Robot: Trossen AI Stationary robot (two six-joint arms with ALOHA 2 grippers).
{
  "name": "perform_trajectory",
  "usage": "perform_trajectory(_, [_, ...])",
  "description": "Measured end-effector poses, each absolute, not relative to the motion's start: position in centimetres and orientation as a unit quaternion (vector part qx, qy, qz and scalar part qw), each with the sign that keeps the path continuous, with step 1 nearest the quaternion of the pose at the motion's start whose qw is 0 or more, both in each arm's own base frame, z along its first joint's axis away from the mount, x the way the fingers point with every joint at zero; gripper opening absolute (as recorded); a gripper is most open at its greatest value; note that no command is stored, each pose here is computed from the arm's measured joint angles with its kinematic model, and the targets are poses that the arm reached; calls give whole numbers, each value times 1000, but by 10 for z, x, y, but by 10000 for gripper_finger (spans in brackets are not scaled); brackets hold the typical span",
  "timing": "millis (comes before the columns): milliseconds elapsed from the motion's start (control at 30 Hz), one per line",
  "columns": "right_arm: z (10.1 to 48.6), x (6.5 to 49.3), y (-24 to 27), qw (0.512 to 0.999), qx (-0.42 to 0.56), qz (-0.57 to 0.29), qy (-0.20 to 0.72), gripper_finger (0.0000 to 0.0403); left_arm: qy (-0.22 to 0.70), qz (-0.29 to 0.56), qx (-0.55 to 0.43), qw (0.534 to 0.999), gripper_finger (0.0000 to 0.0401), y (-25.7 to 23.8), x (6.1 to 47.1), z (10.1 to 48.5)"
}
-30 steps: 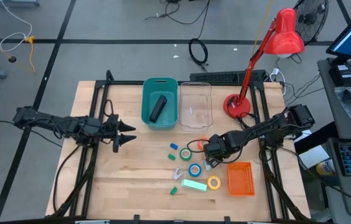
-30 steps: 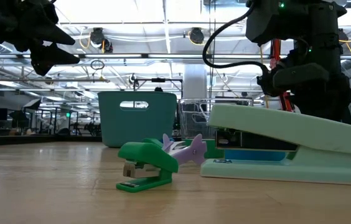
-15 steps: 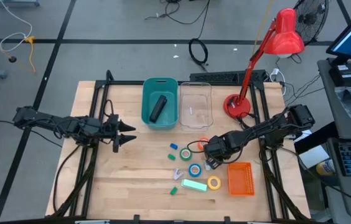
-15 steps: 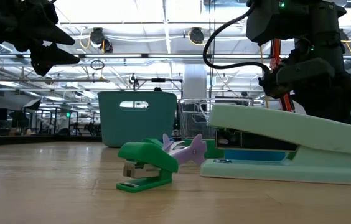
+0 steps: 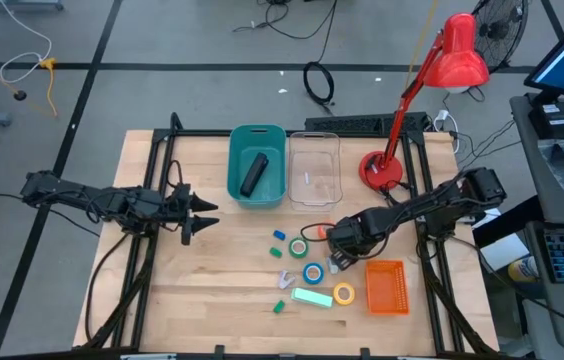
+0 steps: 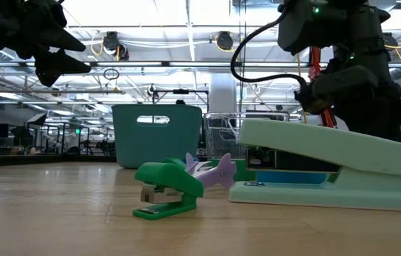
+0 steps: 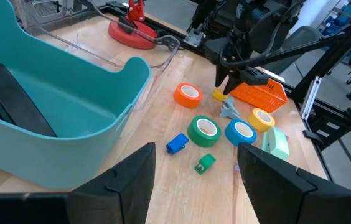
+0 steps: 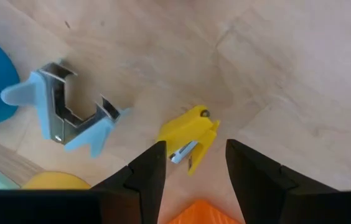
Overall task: Pick and place Stapler, Stapler remover, tape
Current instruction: Put the small yellow stapler into the green bin
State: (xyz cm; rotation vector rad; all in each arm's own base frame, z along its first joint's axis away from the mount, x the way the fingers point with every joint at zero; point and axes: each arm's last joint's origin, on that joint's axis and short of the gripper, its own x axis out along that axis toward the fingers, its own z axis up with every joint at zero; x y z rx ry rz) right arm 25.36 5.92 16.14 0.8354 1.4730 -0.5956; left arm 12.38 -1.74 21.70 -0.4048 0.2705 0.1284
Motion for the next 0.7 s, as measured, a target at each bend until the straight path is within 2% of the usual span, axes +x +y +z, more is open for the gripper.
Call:
perform_trajectory(300, [178, 250, 55, 638, 385, -253, 617, 180, 134, 64, -200, 969, 228, -17, 124, 217])
perform_trajectory(700, [178, 250, 55, 635, 388, -254, 617, 181, 134, 63, -198, 969, 228, -17, 124, 217])
